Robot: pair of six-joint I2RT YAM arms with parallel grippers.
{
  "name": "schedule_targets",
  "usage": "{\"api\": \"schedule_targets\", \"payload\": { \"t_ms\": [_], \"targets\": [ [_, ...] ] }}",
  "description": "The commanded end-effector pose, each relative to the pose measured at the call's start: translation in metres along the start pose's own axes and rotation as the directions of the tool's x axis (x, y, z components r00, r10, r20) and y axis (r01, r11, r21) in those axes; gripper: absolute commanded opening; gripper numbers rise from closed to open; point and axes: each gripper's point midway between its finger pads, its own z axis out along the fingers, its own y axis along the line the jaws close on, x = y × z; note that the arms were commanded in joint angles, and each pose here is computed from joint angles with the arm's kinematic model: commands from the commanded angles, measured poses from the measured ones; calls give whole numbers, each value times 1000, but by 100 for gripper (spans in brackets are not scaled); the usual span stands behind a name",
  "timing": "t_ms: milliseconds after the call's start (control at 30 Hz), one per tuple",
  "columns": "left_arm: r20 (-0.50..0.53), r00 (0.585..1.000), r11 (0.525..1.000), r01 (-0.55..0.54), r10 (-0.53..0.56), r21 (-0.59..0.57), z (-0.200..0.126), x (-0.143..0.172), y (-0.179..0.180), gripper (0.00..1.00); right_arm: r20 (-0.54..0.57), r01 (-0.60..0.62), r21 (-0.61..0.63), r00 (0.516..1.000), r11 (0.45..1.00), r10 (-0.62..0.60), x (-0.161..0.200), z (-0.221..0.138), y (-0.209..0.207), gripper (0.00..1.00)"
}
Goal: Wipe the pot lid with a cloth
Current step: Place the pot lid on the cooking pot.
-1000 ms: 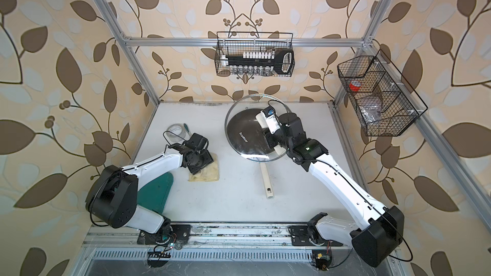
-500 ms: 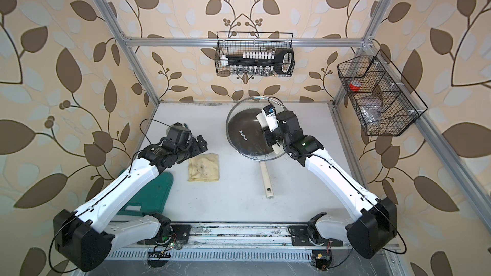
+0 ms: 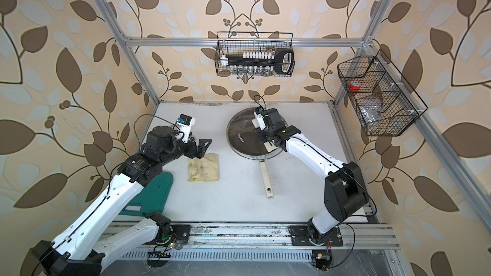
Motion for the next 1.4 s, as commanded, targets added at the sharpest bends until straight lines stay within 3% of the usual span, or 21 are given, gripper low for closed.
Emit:
{"api": "schedule_targets", "payload": {
  "t_ms": [0, 233, 533, 1067, 1367],
  "targets": [
    [75, 980, 977, -192, 185, 91, -3, -7, -18, 99, 334, -23, 2, 942, 1000, 21, -106, -32, 0, 0],
    [41, 970, 949, -241, 238, 201, 6, 8, -33, 99, 287, -31, 10, 957, 999, 27, -102, 7, -3, 0],
    [26, 969, 946, -247, 247, 210, 14, 13, -33, 99, 218, -49, 40, 975, 998, 39, -89, 31, -18, 0],
    [30, 980, 956, -201, 199, 215, 23, 16, -32, 99, 185, -8, 10, 983, 1000, 6, -62, 12, -2, 0],
    [35, 987, 965, -158, 154, 208, 31, 16, -31, 99, 171, -71, 7, 983, 997, 69, -53, 25, -7, 0]
  ]
}}
